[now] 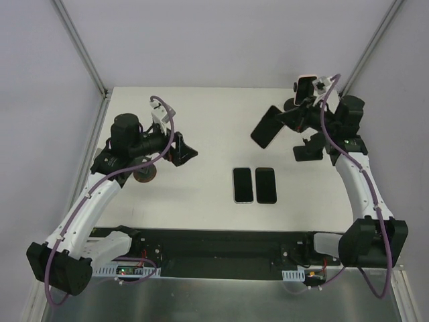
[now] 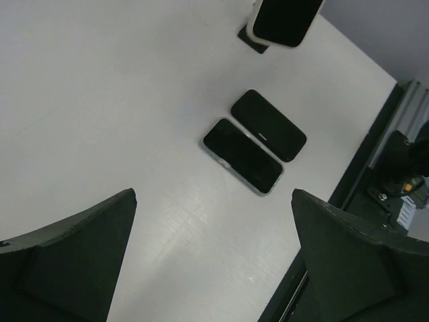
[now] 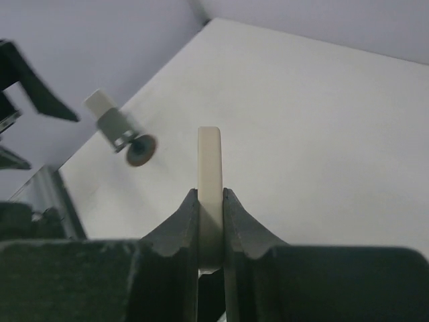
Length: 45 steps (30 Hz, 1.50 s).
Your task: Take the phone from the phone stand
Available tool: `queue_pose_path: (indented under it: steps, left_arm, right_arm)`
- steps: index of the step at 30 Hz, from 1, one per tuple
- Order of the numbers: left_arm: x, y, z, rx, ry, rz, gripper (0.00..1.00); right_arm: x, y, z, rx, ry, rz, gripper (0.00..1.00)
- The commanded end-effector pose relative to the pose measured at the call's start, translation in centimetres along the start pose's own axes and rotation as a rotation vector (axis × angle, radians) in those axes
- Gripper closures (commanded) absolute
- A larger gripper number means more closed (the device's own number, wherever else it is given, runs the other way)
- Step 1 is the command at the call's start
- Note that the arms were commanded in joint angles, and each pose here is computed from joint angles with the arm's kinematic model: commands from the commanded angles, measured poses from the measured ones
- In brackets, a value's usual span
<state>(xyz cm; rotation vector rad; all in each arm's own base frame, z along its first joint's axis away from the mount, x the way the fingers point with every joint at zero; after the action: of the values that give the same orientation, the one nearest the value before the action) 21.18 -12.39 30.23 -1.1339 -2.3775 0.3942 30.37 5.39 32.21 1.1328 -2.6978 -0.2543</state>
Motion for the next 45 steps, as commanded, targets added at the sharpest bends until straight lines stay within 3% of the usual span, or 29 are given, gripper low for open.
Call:
queue_pose_path:
  steps: [1,10,15,23,27,30,31,33,34,37,38,40,45]
  left_arm:
    - [-0.6,-3.3,-2.1,-0.069,0.005,0.261,0.02]
    - [-4.0,-4.6,-0.7,-0.047,0.102,0.451,0.07]
    - [-5.1,-5.5,-0.6,-0.052,0.034,0.567,0.14]
    - [-6.6,-6.8,0.8,-0.012,0.096,0.650,0.30]
    - [-7.2,-7.1,1.0,-0.017,0.113,0.675,0.45]
    - [-7.4,-7.2,1.0,-0.021,0.116,0.684,0.67]
    - [-7.4,-7.2,0.9,-0.026,0.111,0.684,0.86]
    - [-7.3,-7.2,1.0,-0.033,0.103,0.678,1.00]
    - [-7.4,-7.0,1.1,-0.029,0.093,0.656,1.00]
    - [-7.5,-6.6,1.1,-0.026,0.059,0.584,1.00]
    - [-7.5,-6.4,1.3,-0.024,0.056,0.560,1.00]
    - [-7.5,-5.9,1.4,-0.027,0.045,0.494,1.00]
    - [-7.7,-4.7,1.5,-0.065,-0.029,0.279,1.00]
  right_arm:
    - [-1.5,6.3,-2.9,0.089,-0.035,-0.388,0.99]
    - [-3.2,13.3,-4.6,0.088,-0.081,-0.732,0.99]
    - [-3.1,14.9,-4.7,0.102,-0.092,-0.784,0.99]
    - [-2.8,15.3,-4.9,0.099,-0.104,-0.793,0.99]
    - [-2.7,15.4,-5.0,0.089,-0.099,-0.798,0.99]
    - [-2.7,15.4,-5.0,0.084,-0.095,-0.801,0.99]
    - [-2.7,15.4,-5.0,0.082,-0.091,-0.805,0.99]
    - [-2.8,15.3,-4.9,0.075,-0.085,-0.805,0.99]
    - [-2.8,15.4,-4.9,0.061,-0.082,-0.802,0.97]
    - [-3.2,15.0,-4.7,0.009,-0.072,-0.761,0.64]
    - [-3.3,15.0,-4.7,-0.003,-0.072,-0.746,0.34]
    - [-3.7,14.6,-4.4,-0.054,-0.061,-0.680,0.06]
    - [-3.6,13.6,-4.0,-0.033,-0.055,-0.446,0.04]
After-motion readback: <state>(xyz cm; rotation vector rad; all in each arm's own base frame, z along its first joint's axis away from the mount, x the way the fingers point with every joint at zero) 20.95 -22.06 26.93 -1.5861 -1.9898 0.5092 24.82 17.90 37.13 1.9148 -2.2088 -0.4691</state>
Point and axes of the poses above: each gripper's point midway between its finger pads, its own x axis back along the fingers, its own y axis along the line the jaws close on, z = x × y, the point moved 9 cm from there along x, back along the fingers, and after that the axes turned 9 degrees about x, right-handed, at the moved point
